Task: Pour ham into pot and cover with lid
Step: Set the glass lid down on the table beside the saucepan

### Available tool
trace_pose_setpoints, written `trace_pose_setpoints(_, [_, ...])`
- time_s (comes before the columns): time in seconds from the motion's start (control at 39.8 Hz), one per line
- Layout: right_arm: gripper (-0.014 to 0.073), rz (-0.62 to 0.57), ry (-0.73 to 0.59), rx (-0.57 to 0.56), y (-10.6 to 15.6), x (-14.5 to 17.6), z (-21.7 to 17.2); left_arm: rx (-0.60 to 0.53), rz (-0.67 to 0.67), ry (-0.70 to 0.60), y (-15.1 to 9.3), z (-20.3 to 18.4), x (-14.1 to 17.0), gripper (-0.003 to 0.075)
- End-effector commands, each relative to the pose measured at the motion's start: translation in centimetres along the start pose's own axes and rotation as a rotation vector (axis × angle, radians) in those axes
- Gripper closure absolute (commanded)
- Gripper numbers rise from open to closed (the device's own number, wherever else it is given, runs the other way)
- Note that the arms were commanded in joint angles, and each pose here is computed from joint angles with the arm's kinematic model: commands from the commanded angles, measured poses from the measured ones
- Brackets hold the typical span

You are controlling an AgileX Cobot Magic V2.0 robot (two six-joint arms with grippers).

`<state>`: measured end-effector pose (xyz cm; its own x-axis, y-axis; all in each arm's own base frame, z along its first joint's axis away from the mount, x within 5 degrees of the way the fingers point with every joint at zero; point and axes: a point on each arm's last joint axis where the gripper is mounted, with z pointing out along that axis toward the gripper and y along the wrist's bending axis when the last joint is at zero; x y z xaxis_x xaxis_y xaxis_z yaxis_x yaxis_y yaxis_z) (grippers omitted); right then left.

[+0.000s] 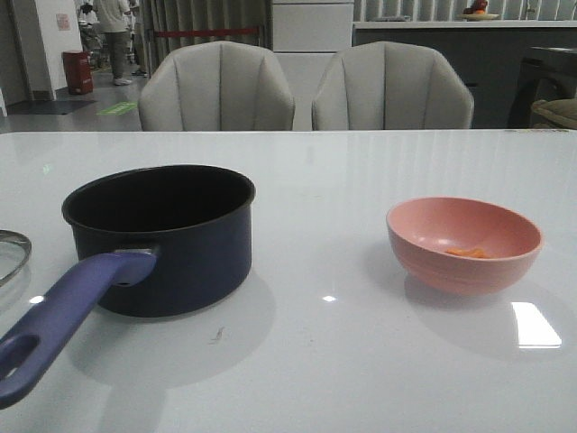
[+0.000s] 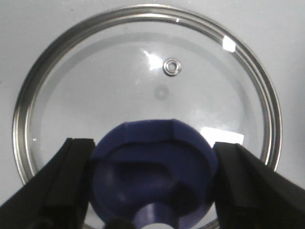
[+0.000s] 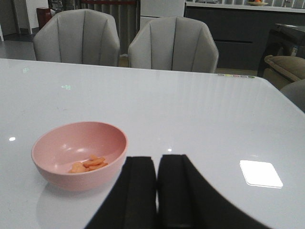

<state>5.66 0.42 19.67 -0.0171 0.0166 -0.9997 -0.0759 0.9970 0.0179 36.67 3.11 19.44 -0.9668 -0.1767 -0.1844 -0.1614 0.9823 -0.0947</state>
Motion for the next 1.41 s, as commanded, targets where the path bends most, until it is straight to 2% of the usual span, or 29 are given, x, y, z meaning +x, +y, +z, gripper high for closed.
trace_pose_setpoints(0.0, [0.0419, -0.018, -0.101, 0.005, 0.0, -1.0, -0.2, 0.018, 0.004, -0.102, -0.3, -2.3, -0.8, 0.0388])
trace_pose_setpoints(0.23, [0.0419, -0.018, -0.1, 0.005, 0.0, -1.0, -0.2, 0.017, 0.003, -0.092, -0.3, -1.7, -0.9, 0.0235])
trace_pose_setpoints(0.68, [0.0419, -0.018, -0.1, 0.005, 0.0, -1.0, -0.2, 0.003, 0.013, -0.075, -0.2, -1.5, -0.8, 0.0212])
trace_pose_setpoints(0.93, [0.0419, -0.018, -0.1, 0.005, 0.0, -1.0, -0.2, -0.019, 0.03, -0.065, 0.0, -1.5, -0.7, 0.0053])
trace_pose_setpoints(1.23, [0.0419, -0.018, -0.1, 0.005, 0.0, -1.0, -0.2, 0.016, 0.026, -0.107, -0.9, -3.2, -0.9, 0.0065])
trace_pose_setpoints(1.38, [0.0419, -0.018, -0.1, 0.005, 0.0, -1.0, -0.2, 0.026, 0.134, -0.194, -2.4, -6.6, -0.3, 0.0065])
